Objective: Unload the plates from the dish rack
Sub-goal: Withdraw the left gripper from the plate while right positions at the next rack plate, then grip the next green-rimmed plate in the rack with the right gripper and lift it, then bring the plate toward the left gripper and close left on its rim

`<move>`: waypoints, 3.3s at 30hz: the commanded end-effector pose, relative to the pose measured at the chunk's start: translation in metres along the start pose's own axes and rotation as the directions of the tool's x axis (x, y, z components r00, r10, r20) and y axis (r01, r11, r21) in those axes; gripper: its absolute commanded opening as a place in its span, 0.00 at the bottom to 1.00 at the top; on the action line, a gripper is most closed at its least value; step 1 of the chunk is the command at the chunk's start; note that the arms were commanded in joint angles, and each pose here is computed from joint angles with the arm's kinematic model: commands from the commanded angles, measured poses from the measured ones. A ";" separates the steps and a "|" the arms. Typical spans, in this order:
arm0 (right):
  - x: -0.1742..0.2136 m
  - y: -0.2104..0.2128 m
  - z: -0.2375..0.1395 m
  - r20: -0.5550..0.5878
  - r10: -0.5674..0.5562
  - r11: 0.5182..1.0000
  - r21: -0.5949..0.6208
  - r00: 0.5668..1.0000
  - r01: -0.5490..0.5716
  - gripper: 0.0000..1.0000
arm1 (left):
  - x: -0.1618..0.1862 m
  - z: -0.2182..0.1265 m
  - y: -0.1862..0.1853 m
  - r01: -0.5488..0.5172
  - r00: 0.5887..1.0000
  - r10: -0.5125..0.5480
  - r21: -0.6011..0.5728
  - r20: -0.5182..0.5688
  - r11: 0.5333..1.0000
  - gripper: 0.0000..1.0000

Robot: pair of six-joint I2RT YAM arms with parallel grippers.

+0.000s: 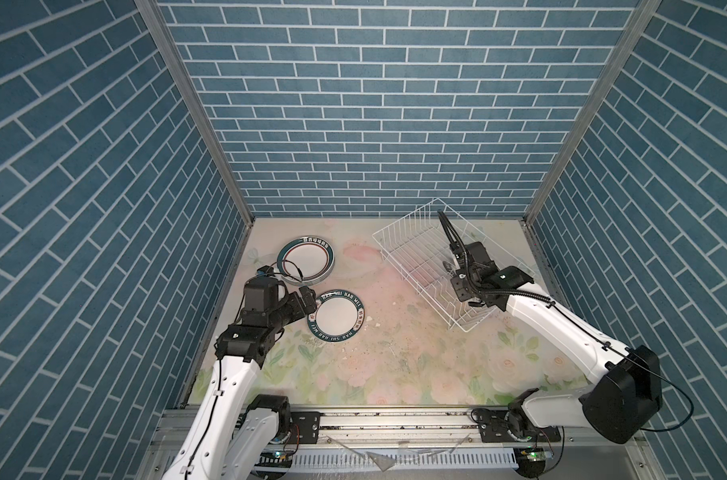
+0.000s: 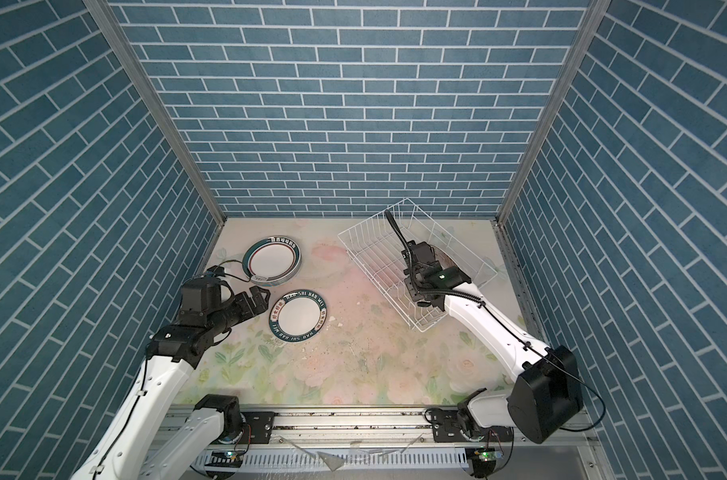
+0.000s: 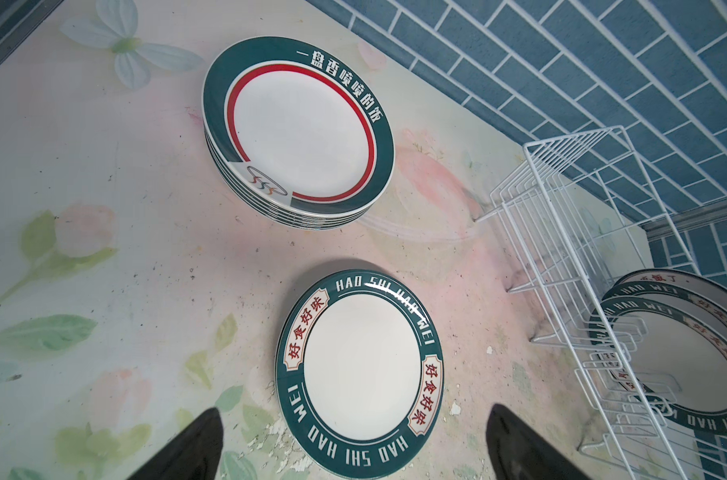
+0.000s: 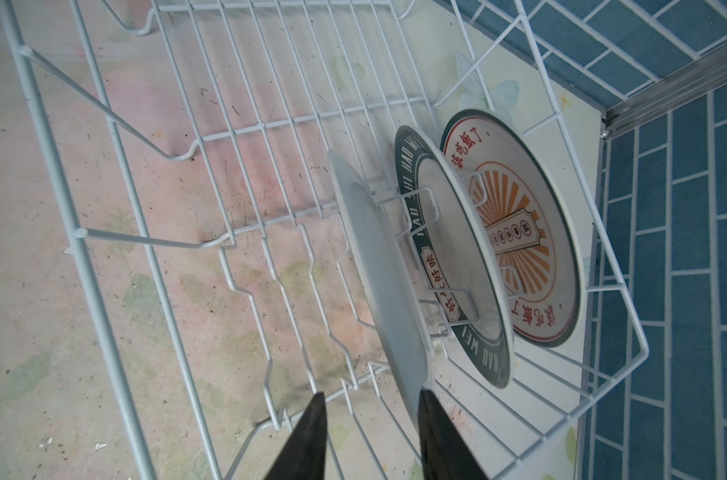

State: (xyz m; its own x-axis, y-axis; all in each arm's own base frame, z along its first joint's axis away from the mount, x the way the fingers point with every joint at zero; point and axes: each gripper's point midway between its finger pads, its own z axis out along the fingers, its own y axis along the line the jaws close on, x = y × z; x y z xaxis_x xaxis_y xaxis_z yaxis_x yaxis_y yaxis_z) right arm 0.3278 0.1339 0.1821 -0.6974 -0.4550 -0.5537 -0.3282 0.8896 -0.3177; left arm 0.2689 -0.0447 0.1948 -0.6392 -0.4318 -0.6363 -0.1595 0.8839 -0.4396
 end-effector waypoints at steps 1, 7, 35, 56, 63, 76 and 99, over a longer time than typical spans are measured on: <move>-0.015 -0.011 0.004 0.016 -0.036 0.997 0.068 0.999 0.035 0.37 | 0.000 -0.002 0.002 0.005 1.000 -0.005 -0.003 0.019 1.000 0.99; -0.016 -0.013 0.026 -0.020 -0.073 0.990 0.123 0.997 0.075 0.36 | 0.000 -0.005 0.004 0.007 0.999 -0.006 -0.007 0.034 1.000 0.99; 0.009 -0.003 0.048 -0.019 -0.149 0.983 0.105 0.989 0.150 0.06 | 0.012 0.012 0.012 0.043 0.999 -0.043 -0.003 0.033 0.999 0.99; -0.019 -0.004 -0.004 0.155 -0.179 0.983 0.058 0.972 0.172 0.00 | 0.019 0.018 0.014 0.052 0.998 -0.053 0.019 0.046 0.998 0.99; -0.050 -0.002 -0.036 0.244 -0.227 0.973 0.094 0.943 0.210 0.00 | 0.024 0.025 0.014 0.043 0.999 -0.042 0.010 -0.012 0.999 0.99; -0.086 0.000 -0.098 0.467 -0.159 0.987 0.061 0.870 0.147 0.00 | 0.019 0.025 0.003 0.030 0.999 -0.030 0.055 -0.012 0.998 0.99; -0.095 0.057 -0.121 0.391 0.716 0.634 -0.711 0.579 -0.304 0.00 | 0.004 0.024 -0.081 -0.025 0.997 -0.017 0.517 0.077 0.856 0.99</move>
State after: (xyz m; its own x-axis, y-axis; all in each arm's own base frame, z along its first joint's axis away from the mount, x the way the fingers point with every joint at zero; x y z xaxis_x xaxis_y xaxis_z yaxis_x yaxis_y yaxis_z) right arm 0.3036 0.2125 0.2839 -0.3242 0.1733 -0.9300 -0.4108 0.8597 0.3034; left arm 0.2939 -0.1091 0.1933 -0.6080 -0.4609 -0.6465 0.1678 0.7213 -0.6720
